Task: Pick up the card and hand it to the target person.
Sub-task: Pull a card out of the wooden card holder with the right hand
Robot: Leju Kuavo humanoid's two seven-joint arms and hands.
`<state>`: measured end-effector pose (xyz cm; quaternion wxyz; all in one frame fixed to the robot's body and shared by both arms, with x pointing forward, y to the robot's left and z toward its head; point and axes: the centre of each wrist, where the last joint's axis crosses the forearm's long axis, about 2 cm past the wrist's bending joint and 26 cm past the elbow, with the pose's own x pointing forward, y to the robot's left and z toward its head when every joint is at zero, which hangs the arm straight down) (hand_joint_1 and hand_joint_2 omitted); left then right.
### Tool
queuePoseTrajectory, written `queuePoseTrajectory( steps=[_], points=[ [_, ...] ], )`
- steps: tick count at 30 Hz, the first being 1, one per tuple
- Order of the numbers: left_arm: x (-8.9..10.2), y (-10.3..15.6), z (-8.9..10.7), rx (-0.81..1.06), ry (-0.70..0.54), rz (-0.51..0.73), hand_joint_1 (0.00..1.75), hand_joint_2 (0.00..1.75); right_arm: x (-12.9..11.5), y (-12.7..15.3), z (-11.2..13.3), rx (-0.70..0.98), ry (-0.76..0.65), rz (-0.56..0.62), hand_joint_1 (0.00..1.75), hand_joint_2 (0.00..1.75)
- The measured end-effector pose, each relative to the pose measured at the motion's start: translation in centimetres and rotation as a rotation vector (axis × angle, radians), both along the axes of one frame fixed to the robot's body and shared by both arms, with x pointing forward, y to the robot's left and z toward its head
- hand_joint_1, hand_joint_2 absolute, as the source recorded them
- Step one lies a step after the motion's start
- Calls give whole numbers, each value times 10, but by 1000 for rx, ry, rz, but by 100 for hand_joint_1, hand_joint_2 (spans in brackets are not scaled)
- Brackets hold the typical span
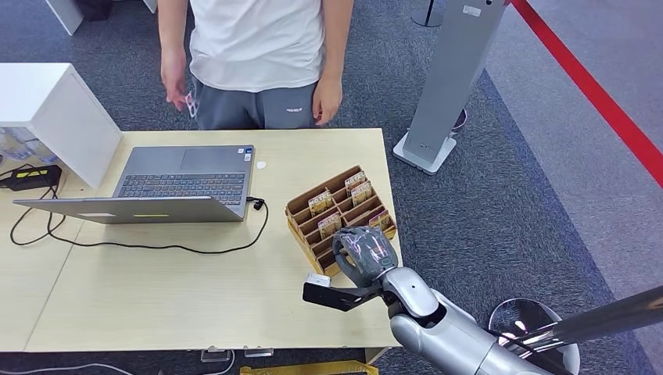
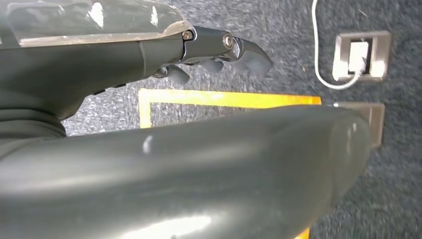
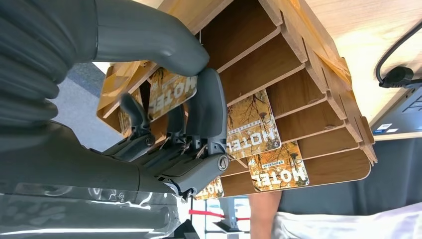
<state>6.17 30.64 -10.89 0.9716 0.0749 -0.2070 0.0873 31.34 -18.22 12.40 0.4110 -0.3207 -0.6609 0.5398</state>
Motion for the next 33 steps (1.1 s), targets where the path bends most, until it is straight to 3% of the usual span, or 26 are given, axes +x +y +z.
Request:
queuePoseTrajectory(
  steps=[3,7,10,20,27,33],
  points=[
    [0,1,0,-8,-10,3,0,0,0,0,0,2,0,0,95,175],
    [0,1,0,-20,-25,17,0,0,1,-1,1,1,0,-2,93,175],
    [0,2,0,-22,-28,21,0,0,1,-1,1,1,0,-2,80,175],
    [0,2,0,-38,-47,28,0,0,3,-2,2,0,-4,-15,72,175],
    [0,2,0,-43,-58,34,0,0,5,-4,5,-4,-10,-29,74,175],
    [0,2,0,-49,-60,35,0,0,6,-6,6,-8,-13,-37,99,175]
  ],
)
